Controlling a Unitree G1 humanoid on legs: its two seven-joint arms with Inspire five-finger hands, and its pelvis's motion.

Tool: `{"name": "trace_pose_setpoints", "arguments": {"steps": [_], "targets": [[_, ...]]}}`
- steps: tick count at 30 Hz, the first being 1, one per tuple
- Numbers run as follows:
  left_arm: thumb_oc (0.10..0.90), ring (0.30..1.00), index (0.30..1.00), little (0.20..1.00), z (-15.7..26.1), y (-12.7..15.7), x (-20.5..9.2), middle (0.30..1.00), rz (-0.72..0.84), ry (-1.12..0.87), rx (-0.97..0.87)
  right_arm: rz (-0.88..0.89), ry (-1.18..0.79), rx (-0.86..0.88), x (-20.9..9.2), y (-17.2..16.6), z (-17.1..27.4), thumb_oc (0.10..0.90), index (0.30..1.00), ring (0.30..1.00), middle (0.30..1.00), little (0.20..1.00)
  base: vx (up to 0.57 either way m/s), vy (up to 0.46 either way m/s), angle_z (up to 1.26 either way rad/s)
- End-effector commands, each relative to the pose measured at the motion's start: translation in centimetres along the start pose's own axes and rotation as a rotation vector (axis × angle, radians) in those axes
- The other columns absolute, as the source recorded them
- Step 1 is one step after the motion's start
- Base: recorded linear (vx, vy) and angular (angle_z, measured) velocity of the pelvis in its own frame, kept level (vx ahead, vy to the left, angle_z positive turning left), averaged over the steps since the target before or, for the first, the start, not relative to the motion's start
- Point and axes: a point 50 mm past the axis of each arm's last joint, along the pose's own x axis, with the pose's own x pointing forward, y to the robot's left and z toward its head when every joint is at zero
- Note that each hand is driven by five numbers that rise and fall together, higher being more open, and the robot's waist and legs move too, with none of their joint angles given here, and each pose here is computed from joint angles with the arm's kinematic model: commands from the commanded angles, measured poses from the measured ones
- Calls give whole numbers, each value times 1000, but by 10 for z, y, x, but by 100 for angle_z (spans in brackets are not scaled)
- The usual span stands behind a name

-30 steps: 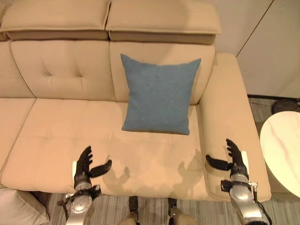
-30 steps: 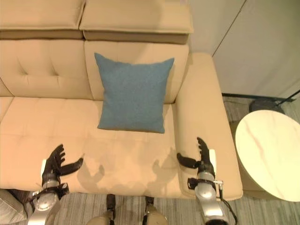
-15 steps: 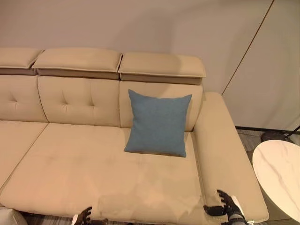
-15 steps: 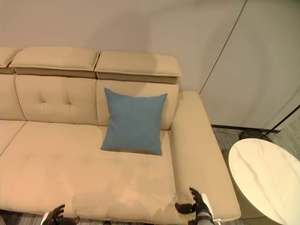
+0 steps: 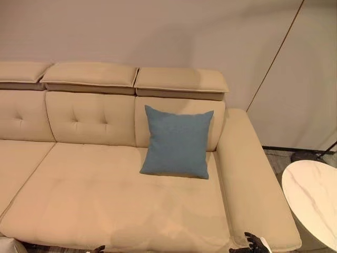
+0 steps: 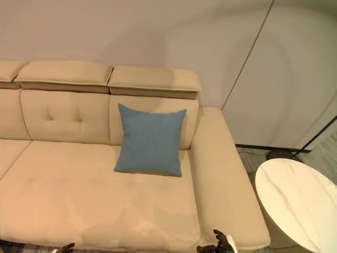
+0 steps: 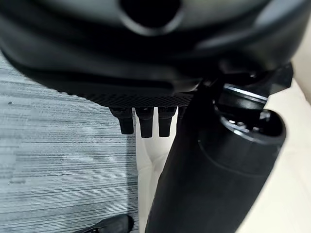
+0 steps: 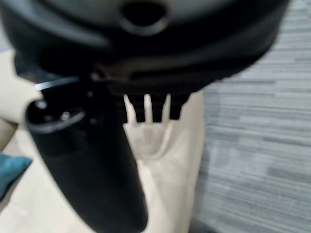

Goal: Pick up all the scattered cushions and arrange them neatly on the sofa.

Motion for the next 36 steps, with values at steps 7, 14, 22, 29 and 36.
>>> {"name": "trace_pose_setpoints", "arguments": {"steps": [7,14,22,29,36], "targets": [[800,900,900,900,53,18,10,900,91,-168,-48,-45,-132,41,11,-3,46,800,900,900,900,900,-169,-125,27],[800,900,900,900,63,3,12,900,68,-171,-79,-87,-182,26,14,-16,62,800,900,900,900,900,-289,-184,37],[800,900,900,900,50,-10,9,900,19,-133,-52,-71,-86,69,10,-10,32,800,900,900,900,900,-211,-34,113],[800,900,900,900,38,-6,8,900,21,-90,-33,-26,-114,9,12,5,47,800,900,900,900,900,-58,153,78],[800,900,900,900,47,10,12,900,71,-117,-24,-13,-168,33,11,9,60,800,900,900,900,900,-47,19,45]]}}
